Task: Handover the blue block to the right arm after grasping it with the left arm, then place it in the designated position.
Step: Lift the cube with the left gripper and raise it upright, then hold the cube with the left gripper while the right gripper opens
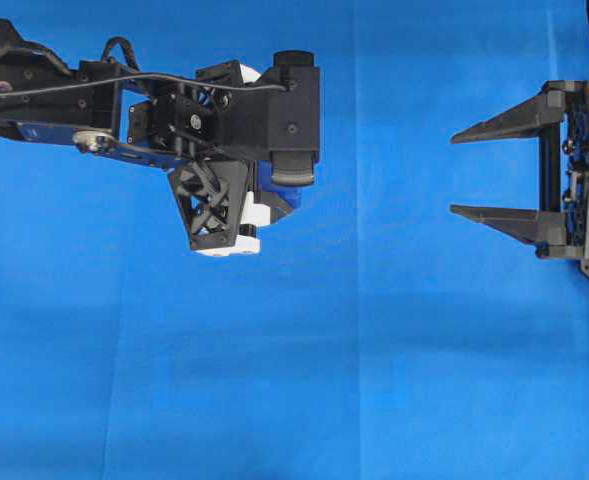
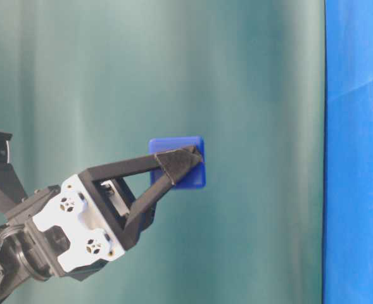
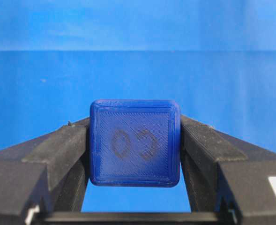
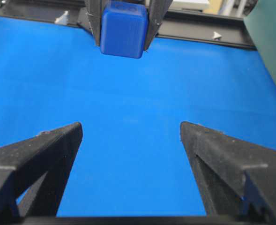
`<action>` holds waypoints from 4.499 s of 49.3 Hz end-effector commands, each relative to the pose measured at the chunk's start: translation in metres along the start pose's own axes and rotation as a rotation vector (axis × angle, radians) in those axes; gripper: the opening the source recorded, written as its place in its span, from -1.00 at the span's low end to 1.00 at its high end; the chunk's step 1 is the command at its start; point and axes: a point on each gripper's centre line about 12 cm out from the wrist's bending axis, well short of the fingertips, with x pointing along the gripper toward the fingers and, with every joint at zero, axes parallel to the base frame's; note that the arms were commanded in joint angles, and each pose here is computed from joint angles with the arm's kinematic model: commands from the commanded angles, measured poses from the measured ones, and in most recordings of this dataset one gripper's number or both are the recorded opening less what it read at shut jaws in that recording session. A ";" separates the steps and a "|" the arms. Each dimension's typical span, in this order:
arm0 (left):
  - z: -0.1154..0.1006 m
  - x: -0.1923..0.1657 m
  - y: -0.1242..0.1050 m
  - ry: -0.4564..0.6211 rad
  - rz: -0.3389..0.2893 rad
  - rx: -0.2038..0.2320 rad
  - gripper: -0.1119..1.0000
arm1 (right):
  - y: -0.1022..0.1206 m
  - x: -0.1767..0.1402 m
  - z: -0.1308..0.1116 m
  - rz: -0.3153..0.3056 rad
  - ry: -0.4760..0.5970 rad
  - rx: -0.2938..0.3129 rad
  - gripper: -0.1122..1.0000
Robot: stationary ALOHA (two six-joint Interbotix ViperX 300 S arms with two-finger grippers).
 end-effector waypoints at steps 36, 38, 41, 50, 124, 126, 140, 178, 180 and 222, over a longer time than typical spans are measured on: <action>0.008 -0.019 0.000 -0.066 0.002 0.003 0.07 | 0.000 0.003 0.011 -0.001 -0.031 0.003 0.95; 0.007 -0.019 0.000 -0.072 0.002 0.003 0.07 | 0.000 0.002 0.010 -0.001 -0.029 0.003 0.95; 0.006 -0.020 0.000 -0.087 0.002 0.003 0.07 | 0.000 0.002 0.011 -0.001 -0.029 0.003 0.95; 0.000 -0.025 0.000 -0.150 0.002 0.002 0.07 | 0.000 0.003 0.011 0.001 -0.032 0.003 0.95; -0.045 -0.035 -0.002 -0.759 -0.005 -0.009 0.07 | 0.003 0.004 0.021 0.019 -0.016 -0.203 0.94; -0.045 -0.035 -0.002 -0.759 -0.005 -0.009 0.07 | 0.003 0.004 0.023 0.022 -0.009 -0.249 0.94; -0.044 -0.035 -0.002 -0.767 -0.005 -0.009 0.07 | 0.006 0.006 0.037 0.037 -0.011 -0.690 0.91; -0.044 -0.036 -0.002 -0.772 -0.006 -0.012 0.07 | 0.013 0.005 0.041 0.065 -0.092 -1.378 0.90; -0.045 -0.035 -0.002 -0.770 -0.005 -0.010 0.07 | 0.013 0.005 0.041 0.066 -0.092 -1.377 0.91; -0.044 -0.036 -0.002 -0.772 -0.006 -0.012 0.07 | 0.013 0.006 0.039 0.069 -0.081 -1.375 0.90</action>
